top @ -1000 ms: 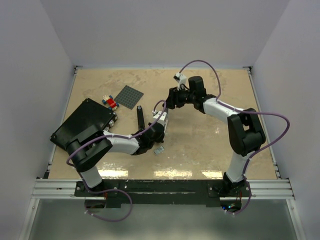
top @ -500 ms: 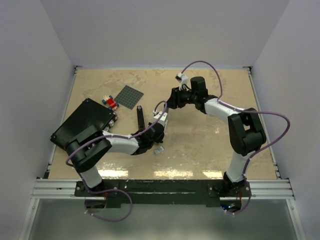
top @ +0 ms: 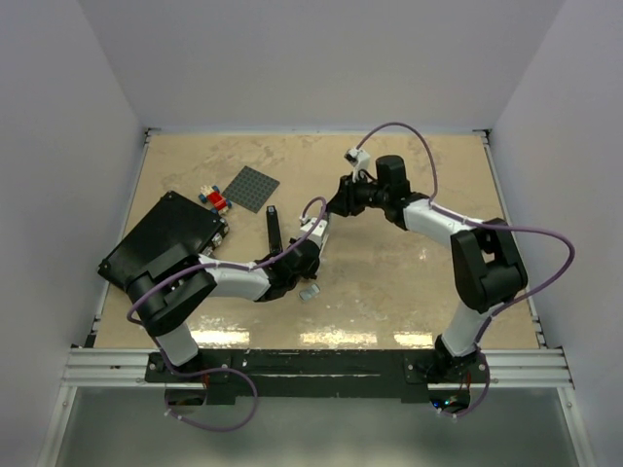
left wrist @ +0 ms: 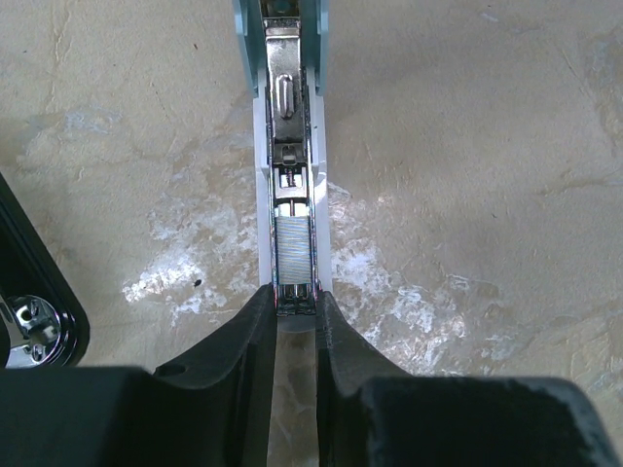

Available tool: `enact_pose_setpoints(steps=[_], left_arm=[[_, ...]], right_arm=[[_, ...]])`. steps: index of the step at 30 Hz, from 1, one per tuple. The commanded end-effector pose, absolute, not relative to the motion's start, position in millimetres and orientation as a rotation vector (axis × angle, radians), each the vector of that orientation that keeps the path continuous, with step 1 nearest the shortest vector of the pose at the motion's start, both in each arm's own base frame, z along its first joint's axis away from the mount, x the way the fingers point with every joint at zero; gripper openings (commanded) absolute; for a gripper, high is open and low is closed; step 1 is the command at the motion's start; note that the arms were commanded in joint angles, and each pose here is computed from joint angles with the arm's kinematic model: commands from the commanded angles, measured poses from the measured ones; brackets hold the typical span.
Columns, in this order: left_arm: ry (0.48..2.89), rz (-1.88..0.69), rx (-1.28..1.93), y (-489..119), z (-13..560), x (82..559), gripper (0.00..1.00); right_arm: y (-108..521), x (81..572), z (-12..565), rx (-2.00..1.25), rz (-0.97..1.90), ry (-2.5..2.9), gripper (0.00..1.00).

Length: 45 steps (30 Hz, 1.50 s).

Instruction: Load the staples into the stapler

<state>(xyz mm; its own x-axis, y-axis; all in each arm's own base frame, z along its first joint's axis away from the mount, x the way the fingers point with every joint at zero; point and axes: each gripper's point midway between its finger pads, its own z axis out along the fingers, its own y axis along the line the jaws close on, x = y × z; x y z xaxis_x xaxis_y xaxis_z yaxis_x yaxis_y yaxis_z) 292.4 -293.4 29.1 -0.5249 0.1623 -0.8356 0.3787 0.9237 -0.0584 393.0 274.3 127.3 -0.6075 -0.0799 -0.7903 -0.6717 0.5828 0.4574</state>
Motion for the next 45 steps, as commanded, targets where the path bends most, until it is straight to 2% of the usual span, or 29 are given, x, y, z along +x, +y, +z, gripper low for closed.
enact_pose_setpoints(steps=[1, 12, 19, 22, 25, 27, 28, 30, 31, 35, 39, 45], left_arm=[[2.092, -0.299, 0.369, -295, 43, 299, 0.04], [2.096, -0.295, 0.373, -296, 41, 300, 0.04], [2.098, -0.292, 0.371, -298, 41, 301, 0.06], [2.109, -0.288, 0.362, -297, 39, 302, 0.18], [2.107, -0.293, 0.350, -296, 45, 301, 0.39], [2.120, -0.287, 0.344, -293, 44, 299, 0.45], [2.120, -0.295, 0.336, -293, 48, 298, 0.51], [2.146, -0.292, 0.330, -290, 47, 293, 0.57], [2.143, -0.305, 0.323, -290, 52, 292, 0.65], [2.169, -0.316, 0.296, -287, 69, 287, 0.79], [2.227, -0.263, 0.302, -278, 87, 283, 0.82], [2.355, -0.219, 0.336, -278, 105, 297, 0.79]], right_arm=[[287, 357, 146, -0.707, 1.023, 1.997, 0.27], [300, 307, 142, -0.752, 1.038, 1.941, 0.27], [290, 302, 141, -0.668, 0.994, 1.966, 0.28], [275, 308, 143, -0.585, 0.913, 1.993, 0.30], [261, 312, 150, -0.497, 0.864, 2.003, 0.31], [251, 315, 151, -0.452, 0.841, 2.009, 0.32], [244, 317, 156, -0.421, 0.811, 2.003, 0.32], [237, 319, 159, -0.397, 0.796, 2.002, 0.32], [234, 318, 164, -0.389, 0.790, 1.995, 0.32], [221, 317, 172, -0.331, 0.747, 1.997, 0.33], [199, 319, 175, -0.230, 0.635, 2.034, 0.35], [164, 314, 180, -0.069, 0.479, 2.070, 0.45]])
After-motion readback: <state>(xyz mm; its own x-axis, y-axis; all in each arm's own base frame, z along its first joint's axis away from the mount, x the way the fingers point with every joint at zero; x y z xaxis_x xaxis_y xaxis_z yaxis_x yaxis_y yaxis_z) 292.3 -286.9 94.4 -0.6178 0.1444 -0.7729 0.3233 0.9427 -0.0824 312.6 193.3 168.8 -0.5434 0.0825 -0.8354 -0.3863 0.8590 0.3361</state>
